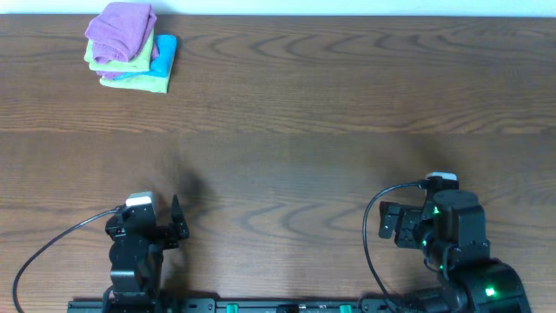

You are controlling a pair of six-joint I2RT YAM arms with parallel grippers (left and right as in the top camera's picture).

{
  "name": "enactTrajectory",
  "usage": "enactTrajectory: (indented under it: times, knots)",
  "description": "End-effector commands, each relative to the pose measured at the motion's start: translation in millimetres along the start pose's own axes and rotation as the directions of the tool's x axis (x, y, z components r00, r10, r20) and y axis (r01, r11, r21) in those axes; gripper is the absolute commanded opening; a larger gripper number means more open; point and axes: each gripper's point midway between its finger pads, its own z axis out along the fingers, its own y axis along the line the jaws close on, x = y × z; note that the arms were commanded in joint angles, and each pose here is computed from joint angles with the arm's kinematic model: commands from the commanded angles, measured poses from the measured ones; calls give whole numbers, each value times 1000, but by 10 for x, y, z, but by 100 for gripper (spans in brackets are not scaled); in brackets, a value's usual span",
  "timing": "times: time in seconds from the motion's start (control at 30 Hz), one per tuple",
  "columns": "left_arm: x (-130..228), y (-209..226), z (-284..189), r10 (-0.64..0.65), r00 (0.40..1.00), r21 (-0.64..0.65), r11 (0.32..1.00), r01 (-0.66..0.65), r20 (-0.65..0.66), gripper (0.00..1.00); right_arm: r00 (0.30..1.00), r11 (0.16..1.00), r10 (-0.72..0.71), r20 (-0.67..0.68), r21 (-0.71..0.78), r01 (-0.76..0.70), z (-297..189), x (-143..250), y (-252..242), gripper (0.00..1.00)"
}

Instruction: Fold the cloth

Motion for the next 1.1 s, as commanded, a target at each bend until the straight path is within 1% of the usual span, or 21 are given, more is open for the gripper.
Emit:
enactTrajectory:
  times: [0.0, 0.83, 0.9, 0.97, 1.07]
  knots:
    - [64, 47, 14, 21, 1000, -24, 1000, -21, -11, 95, 1000, 1000, 19, 10, 12, -19, -11, -18, -26, 99]
    - [64, 47, 14, 21, 1000, -24, 999, -21, -11, 95, 1000, 1000, 16, 3, 15, -16, -15, 4, -35, 99]
    - [62, 47, 13, 21, 1000, -24, 999, -21, -11, 95, 999, 1000, 15, 33, 24, -16, -49, -23, -65, 99]
    - [62, 47, 13, 21, 1000, -24, 999, -21, -11, 96, 996, 995, 13, 86, 94, -22, -68, -25, -222, 99]
    - [62, 47, 13, 21, 1000, -24, 999, -21, -11, 95, 983, 991, -76, 166, 118, 57, 39, 34, -323, 99]
